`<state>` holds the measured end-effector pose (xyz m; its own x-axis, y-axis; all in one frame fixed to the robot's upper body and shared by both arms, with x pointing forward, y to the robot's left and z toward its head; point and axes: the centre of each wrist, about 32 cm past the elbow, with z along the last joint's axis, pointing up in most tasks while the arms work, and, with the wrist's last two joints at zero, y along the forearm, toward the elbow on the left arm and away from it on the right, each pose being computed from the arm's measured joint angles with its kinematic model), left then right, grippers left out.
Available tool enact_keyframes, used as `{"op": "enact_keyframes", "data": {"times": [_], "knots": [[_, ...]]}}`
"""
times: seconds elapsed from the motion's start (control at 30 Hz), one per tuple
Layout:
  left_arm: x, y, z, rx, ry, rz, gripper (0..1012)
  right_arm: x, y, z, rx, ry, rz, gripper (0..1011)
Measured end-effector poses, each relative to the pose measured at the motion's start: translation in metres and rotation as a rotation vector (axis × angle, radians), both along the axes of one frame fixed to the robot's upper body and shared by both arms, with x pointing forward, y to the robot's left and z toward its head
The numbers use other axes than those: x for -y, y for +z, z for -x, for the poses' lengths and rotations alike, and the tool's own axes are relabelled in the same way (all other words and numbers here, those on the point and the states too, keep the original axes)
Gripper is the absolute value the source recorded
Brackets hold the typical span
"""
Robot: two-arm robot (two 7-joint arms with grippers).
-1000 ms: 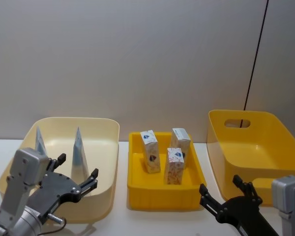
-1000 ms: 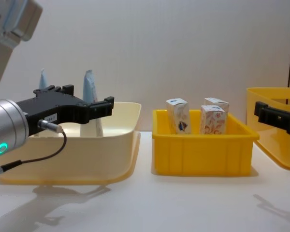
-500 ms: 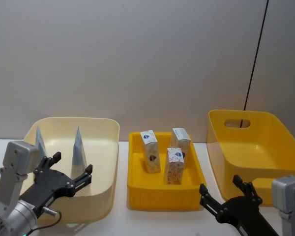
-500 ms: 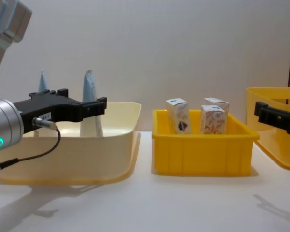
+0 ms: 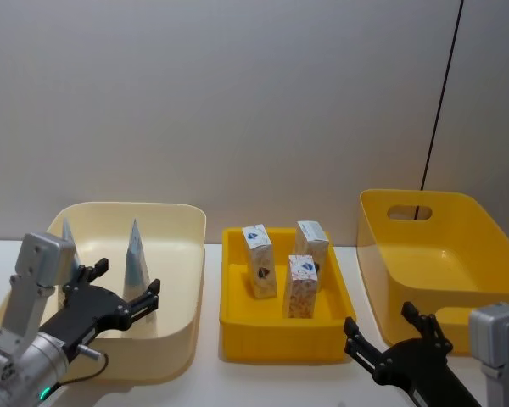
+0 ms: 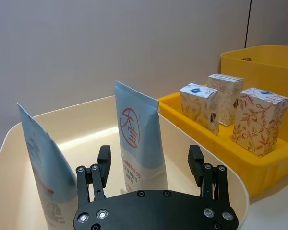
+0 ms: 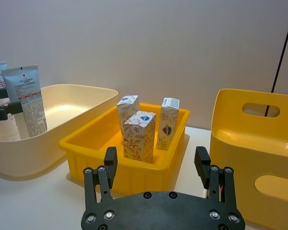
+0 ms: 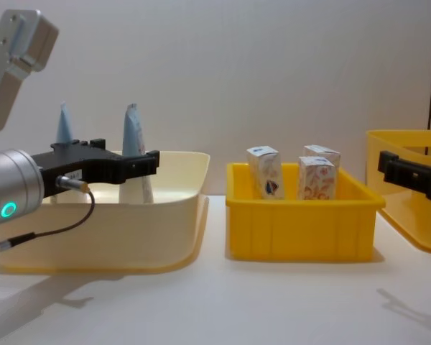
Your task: Bimanual collaborative sorting of washing and personal care products
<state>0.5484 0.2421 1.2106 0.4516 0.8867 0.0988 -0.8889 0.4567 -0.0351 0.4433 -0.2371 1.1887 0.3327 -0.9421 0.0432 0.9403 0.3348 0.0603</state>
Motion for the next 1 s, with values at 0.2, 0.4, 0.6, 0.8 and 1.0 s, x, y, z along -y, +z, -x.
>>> {"op": "enact_keyframes", "data": {"times": [0.2, 0.4, 0.6, 0.8, 1.0], "knots": [[0.0024, -0.0008, -0.0136, -0.006, -0.009, -0.007, 1002, 0.0, 0.0, 0.0, 0.0, 0.0, 0.0, 1001], [0.0055, -0.0014, -0.0261, -0.013, -0.006, -0.015, 996, 0.0, 0.0, 0.0, 0.0, 0.0, 0.0, 1001], [0.0079, -0.0015, -0.0334, -0.017, -0.004, -0.02, 885, 0.0, 0.0, 0.0, 0.0, 0.0, 0.0, 1001], [0.0093, -0.0011, -0.0386, -0.019, -0.003, -0.024, 699, 0.0, 0.0, 0.0, 0.0, 0.0, 0.0, 1001], [0.0098, -0.0012, -0.0405, -0.02, -0.003, -0.025, 528, 0.0, 0.0, 0.0, 0.0, 0.0, 0.0, 1001]]}}
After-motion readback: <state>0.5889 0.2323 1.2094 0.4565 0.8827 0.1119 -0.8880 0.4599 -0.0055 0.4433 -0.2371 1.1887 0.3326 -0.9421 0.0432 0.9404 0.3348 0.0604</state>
